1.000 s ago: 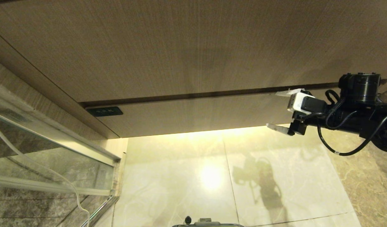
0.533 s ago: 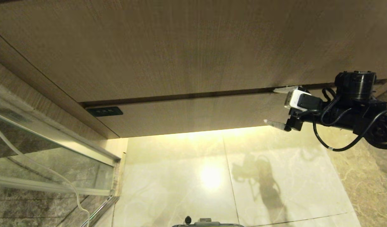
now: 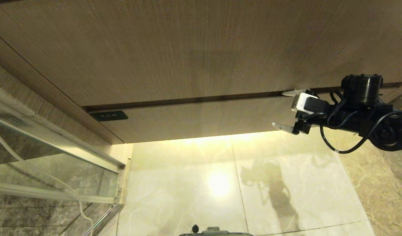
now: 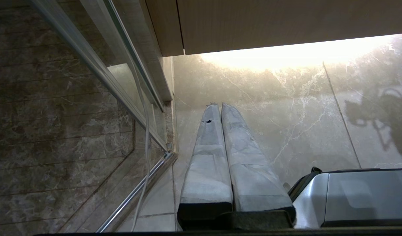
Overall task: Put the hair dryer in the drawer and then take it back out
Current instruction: Pull open the drawer
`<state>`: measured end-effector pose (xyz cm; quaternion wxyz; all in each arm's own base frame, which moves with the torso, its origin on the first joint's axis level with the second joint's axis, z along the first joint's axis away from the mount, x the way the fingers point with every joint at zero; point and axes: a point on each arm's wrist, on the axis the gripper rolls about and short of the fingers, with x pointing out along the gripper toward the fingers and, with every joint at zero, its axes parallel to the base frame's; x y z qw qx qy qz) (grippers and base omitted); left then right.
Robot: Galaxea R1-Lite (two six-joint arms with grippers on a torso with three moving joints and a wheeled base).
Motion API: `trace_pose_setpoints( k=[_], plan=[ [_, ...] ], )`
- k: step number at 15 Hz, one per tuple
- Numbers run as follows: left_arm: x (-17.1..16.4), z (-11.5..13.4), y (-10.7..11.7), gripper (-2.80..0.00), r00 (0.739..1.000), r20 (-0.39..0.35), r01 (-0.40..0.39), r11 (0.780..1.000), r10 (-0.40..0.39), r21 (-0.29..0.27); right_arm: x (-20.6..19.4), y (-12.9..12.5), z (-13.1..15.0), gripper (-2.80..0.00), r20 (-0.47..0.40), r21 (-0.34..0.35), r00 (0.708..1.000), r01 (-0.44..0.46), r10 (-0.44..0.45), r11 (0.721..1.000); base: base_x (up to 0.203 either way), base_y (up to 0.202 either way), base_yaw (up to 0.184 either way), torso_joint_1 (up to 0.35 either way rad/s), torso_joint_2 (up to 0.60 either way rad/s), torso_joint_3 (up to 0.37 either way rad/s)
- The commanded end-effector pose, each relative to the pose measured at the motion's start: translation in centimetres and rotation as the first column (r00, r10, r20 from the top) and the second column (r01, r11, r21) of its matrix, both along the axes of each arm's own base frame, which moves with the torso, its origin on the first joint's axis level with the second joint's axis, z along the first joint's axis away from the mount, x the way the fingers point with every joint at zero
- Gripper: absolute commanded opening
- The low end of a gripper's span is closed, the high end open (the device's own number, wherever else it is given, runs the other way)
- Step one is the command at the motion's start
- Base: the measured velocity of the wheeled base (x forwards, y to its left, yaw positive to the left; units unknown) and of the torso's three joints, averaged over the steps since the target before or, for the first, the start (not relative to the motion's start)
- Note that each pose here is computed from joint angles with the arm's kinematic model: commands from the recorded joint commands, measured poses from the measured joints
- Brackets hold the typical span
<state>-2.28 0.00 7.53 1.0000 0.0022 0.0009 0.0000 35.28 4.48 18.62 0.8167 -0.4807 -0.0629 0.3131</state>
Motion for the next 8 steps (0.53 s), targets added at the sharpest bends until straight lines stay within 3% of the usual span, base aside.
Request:
trace_pose_setpoints(
  k=[1, 8],
  plan=[
    [0.0, 0.0, 0.0, -2.8, 1.0, 0.0, 0.0, 1.0, 0.0, 0.0, 0.7, 0.0, -0.4, 0.0, 0.0, -0.003, 1.0, -0.003, 0.003, 1.0, 0.0, 0.0, 0.0, 0.0, 0.0, 0.0],
    [0.0, 0.0, 0.0, -2.8, 1.0, -0.001, 0.0, 1.0, 0.0, 0.0, 2.1, -0.7, -1.8, 0.0, -0.014, -0.005, 1.0, 0.015, -0.015, 1.0, 0.0, 0.0, 0.0, 0.0, 0.0, 0.0]
  ],
)
